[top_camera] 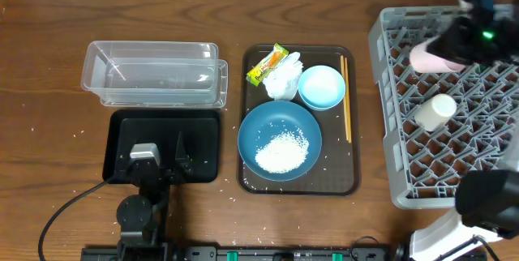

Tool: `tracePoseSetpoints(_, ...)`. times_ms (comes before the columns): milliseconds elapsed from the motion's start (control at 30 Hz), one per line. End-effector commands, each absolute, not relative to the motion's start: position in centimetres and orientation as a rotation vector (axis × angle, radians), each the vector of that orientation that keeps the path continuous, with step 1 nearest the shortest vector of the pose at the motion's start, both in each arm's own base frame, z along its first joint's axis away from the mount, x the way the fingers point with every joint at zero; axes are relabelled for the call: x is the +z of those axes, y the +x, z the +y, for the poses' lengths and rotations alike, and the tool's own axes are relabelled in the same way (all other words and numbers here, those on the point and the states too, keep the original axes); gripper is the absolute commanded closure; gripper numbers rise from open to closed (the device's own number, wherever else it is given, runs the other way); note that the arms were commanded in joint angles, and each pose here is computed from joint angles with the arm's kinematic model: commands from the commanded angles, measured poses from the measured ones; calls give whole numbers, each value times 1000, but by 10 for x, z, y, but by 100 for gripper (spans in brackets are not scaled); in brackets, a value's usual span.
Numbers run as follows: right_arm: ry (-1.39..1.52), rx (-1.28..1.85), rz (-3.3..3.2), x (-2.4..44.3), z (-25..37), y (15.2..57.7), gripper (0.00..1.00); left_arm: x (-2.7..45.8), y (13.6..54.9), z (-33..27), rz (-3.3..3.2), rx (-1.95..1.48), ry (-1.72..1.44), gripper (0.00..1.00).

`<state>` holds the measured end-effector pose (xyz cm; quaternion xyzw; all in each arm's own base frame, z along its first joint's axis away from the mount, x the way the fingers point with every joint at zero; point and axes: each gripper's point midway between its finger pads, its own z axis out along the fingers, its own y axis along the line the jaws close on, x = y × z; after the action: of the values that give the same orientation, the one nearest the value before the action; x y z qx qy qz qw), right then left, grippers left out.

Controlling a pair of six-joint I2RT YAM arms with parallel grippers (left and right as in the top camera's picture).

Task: Sort waste into correct bins and load items into the dishwasher rack
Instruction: 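Carry the pink cup to the rack and place it beside the white cup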

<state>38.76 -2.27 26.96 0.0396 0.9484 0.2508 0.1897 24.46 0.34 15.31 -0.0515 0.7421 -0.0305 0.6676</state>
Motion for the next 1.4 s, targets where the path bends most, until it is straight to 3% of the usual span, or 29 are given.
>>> tracePoseSetpoints(0, -32, 1042, 2409, 285, -31, 383, 99, 136, 244, 6, 1722, -49, -126, 4)
tracePoseSetpoints(433, 267, 1262, 1947, 239, -132, 372, 99, 136, 244, 6, 1722, -49, -126, 3)
tracePoseSetpoints(1367, 553, 1343, 1895, 135, -179, 391, 99, 136, 244, 6, 1722, -49, -126, 4)
